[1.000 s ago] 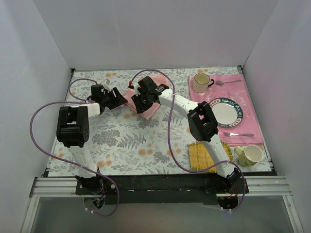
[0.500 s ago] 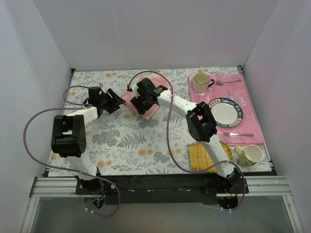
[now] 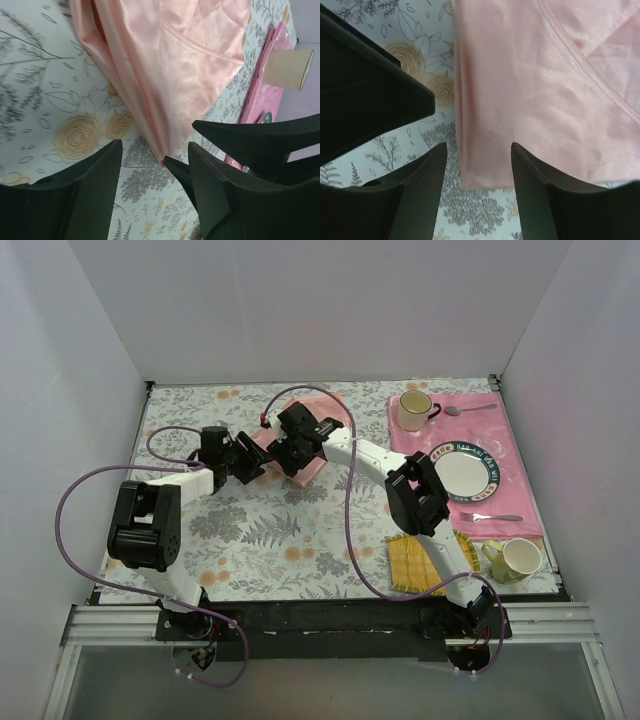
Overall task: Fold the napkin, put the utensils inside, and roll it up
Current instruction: Fold the napkin, then roll the napkin with the utensil
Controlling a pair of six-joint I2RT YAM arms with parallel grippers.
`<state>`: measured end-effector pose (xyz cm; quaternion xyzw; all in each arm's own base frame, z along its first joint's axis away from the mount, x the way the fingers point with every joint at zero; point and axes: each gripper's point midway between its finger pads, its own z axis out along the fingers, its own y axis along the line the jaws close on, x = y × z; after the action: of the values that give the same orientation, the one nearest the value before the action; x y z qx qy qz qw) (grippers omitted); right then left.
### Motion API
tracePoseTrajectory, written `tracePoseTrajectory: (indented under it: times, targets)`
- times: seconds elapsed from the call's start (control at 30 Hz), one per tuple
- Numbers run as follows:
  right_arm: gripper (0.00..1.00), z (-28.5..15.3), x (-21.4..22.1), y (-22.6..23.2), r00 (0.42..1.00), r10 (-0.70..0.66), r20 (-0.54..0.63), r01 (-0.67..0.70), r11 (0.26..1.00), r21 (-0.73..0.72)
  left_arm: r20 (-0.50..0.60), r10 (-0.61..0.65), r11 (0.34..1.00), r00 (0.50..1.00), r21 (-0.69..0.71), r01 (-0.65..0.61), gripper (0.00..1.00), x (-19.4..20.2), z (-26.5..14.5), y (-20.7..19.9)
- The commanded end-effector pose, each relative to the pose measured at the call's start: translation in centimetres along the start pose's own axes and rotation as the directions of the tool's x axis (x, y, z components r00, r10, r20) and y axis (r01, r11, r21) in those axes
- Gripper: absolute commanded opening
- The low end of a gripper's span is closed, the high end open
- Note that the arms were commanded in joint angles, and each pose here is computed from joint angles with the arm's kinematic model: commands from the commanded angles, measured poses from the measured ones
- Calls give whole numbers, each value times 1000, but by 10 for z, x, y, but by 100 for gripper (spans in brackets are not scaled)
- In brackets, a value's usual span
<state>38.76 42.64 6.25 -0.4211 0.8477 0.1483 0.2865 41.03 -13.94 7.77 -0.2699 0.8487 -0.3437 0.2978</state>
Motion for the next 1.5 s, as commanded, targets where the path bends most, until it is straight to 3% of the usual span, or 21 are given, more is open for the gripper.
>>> tracePoseTrajectory:
  times: [0.0,0.27,0.5,0.6,0.73,0.77,1.0,1.47]
  targets:
    - [62,-53,-32,-11,991,58,120,-62,998,33,48,4,1000,999,4,-4,54,4,14,-13]
    - [61,-55,-30,-13,992,14,128,-18,999,37,66,-23,1000,998,-17,24,49,12,26,-2]
    - [61,-44,-33,-5,991,22,133,-19,1000,-21,67,-12,1000,998,21,11,51,-4,15,-4]
    - [61,-40,-36,6,987,63,147,-52,995,-80,61,27,998,998,59,-31,54,-24,5,-3]
    - [59,-31,-38,15,985,78,155,-56,989,-137,29,155,988,987,-13,-155,58,-46,8,10]
    - [58,-30,-38,16,983,100,151,-79,987,-143,32,220,976,975,-6,-220,58,-57,13,5]
    - [56,-26,-36,18,985,103,139,-80,984,-158,17,334,942,942,-24,-334,56,-71,31,14]
    - [55,-24,-29,11,985,110,130,-89,983,-158,-15,319,948,947,9,-319,54,-62,56,37]
